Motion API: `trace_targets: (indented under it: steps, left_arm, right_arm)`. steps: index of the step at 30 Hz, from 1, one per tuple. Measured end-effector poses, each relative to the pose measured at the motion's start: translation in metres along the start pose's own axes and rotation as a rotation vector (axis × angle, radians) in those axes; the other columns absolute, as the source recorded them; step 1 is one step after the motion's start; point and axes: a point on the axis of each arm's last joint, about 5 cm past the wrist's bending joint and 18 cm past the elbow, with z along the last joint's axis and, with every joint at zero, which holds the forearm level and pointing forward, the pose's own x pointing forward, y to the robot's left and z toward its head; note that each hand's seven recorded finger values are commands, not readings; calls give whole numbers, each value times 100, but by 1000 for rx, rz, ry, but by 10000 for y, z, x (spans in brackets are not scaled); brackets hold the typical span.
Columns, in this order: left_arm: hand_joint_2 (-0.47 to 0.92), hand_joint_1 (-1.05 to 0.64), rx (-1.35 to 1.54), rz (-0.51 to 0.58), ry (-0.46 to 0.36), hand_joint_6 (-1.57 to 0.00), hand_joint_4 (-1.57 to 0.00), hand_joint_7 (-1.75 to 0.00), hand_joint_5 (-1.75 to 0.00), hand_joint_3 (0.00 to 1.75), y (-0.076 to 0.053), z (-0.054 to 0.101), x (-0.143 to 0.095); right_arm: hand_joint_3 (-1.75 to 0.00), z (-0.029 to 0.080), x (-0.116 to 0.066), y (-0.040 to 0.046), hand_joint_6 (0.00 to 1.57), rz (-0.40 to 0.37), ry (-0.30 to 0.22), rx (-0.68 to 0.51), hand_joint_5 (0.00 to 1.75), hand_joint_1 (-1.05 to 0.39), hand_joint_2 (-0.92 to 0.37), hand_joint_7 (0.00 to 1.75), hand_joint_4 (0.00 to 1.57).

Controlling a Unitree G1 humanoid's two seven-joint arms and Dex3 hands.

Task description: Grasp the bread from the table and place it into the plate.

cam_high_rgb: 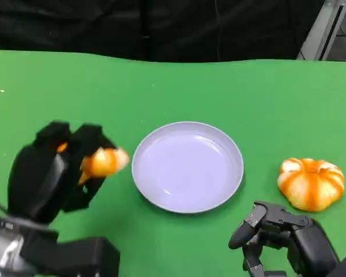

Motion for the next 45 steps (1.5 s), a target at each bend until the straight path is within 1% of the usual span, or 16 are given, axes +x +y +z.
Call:
trace_targets:
  steps: [5, 12, 14, 18, 21, 24, 28, 29, 30, 31, 32, 34, 35, 36, 38, 45]
  left_arm:
    - [30, -18, -26, 7, -61, -70, -89, -169, -175, 153, -88, 119, 148]
    - [25, -17, -82, -16, -141, -70, -90, -172, -175, 151, -355, 363, 406]
    - [28, -19, -83, -35, -155, -69, -90, -173, -175, 146, -422, 412, 473]
    - [30, -19, -83, -78, -159, -69, -91, -175, -175, 142, -559, 471, 545]
    - [30, -19, -84, -88, -163, -69, -91, -175, -175, 141, -595, 485, 564]
    - [41, -20, -79, -91, -160, -69, -87, -175, -175, 124, -637, 504, 616]
    - [46, -22, -53, -188, -126, -68, -86, -175, -175, 115, -827, 535, 688]
    - [56, -23, -55, -200, -131, -56, -68, -129, -142, 93, -856, 562, 706]
    - [71, -25, -57, -224, -130, -56, -54, -76, -112, 63, -866, 581, 723]
    - [81, -28, -54, -269, -123, -52, -42, -48, -91, 43, -864, 590, 746]
    - [88, -33, -53, -322, -107, -45, -27, -26, -73, 29, -856, 590, 765]
    - [91, -52, -40, -434, -80, -28, -10, -10, -47, 25, -836, 577, 785]
    - [91, -58, -29, -482, -71, -22, -5, -6, -39, 25, -821, 571, 794]
    - [92, -70, -18, -526, -65, -14, -2, -3, -24, 30, -804, 570, 806]
    - [92, -81, 8, -599, -55, -5, 0, -2, -8, 37, -764, 576, 836]
    - [92, -91, 46, -817, -3, -1, 0, 0, 0, 47, -678, 594, 853]
  right_arm:
    - [-135, -5, -16, 0, 81, -1, 6, -3, 162, 4, -35, 130, 82]
    - [-136, 8, -24, 12, 82, 3, 2, -7, 161, 5, -35, 131, 81]
    - [-135, 8, -26, 15, 82, 4, 2, -6, 161, 5, -35, 131, 81]
    - [-135, 12, -27, 19, 81, 6, 2, -4, 162, 4, -35, 131, 81]
    - [-135, 12, -28, 20, 81, 6, 2, -4, 163, 4, -35, 130, 80]
    - [-133, 12, -30, 21, 80, 4, 2, -4, 162, 3, -36, 129, 79]
    - [-131, 35, -31, 53, 81, 6, -8, 0, 162, 3, -37, 129, 79]
    - [-131, 33, -35, 56, 81, 6, -5, -1, 162, 3, -37, 129, 80]
    - [-131, 32, -37, 59, 81, 5, -3, -3, 162, 3, -37, 129, 80]
    - [-131, 32, -39, 63, 81, 2, -1, -7, 162, 4, -37, 129, 80]
    - [-131, 32, -42, 66, 81, 0, 0, -10, 162, 4, -37, 128, 80]
    - [-131, 33, -44, 71, 81, 0, 2, -11, 162, 3, -37, 128, 80]
    - [-131, 35, -44, 71, 81, 0, 4, -11, 162, 3, -37, 128, 80]
    - [-131, 38, -43, 71, 81, 0, 8, -12, 162, 4, -37, 128, 80]
    - [-130, 54, -41, 68, 80, -2, 6, -13, 163, 4, -37, 128, 79]
    - [-128, 58, -50, 57, 81, -1, 10, -15, 162, 4, -39, 127, 80]
